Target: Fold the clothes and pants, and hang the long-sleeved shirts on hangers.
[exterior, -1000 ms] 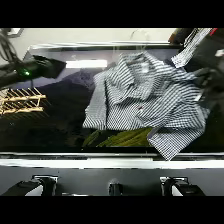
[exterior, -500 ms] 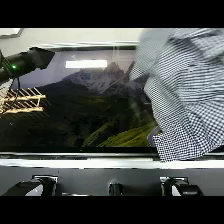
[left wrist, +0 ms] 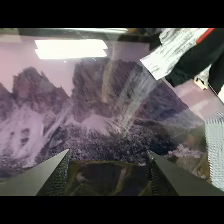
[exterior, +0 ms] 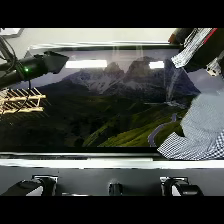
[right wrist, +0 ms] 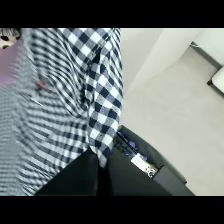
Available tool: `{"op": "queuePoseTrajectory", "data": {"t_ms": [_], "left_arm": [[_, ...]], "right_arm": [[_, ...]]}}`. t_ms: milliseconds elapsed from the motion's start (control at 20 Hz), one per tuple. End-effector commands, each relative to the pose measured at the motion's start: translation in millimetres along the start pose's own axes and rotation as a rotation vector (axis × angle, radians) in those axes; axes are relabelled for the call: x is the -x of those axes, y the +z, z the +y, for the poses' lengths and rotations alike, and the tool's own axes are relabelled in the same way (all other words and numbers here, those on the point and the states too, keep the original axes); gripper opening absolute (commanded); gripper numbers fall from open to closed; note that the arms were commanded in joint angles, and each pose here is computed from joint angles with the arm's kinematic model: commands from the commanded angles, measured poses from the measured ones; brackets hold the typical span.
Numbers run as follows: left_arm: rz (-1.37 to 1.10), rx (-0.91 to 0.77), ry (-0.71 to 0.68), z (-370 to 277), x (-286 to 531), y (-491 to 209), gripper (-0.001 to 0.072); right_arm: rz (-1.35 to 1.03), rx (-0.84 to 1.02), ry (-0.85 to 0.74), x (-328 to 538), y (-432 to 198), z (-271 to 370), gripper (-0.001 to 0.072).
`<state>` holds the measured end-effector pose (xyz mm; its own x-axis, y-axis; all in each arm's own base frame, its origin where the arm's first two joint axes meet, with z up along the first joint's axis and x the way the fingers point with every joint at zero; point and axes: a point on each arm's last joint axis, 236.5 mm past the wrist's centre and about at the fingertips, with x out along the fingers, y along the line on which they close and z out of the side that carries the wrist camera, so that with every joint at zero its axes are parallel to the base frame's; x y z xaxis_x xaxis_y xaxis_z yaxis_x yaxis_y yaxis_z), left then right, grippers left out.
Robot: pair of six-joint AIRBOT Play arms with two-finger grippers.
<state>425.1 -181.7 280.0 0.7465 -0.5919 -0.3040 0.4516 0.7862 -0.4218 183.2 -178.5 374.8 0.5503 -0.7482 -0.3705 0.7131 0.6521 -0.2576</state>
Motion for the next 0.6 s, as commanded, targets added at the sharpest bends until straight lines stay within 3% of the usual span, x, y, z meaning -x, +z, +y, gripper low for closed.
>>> {"op": "queuePoseTrajectory", "data": {"t_ms": [0,200,550], "left_arm": [[0.015,-0.002,-0.016,-7,-5,-6,0.0552],[0.028,-0.003,-0.026,-11,-9,-10,0.0552],[0.029,-0.004,-0.027,-11,-10,-10,0.0551]], "right_arm": [[0.036,-0.071,-0.087,-16,-1,0,0.0021],[-0.009,-0.11,-0.29,-41,31,-9,0.0021],[-0.158,-0.324,-0.435,-55,90,-81,0.0021]]}}
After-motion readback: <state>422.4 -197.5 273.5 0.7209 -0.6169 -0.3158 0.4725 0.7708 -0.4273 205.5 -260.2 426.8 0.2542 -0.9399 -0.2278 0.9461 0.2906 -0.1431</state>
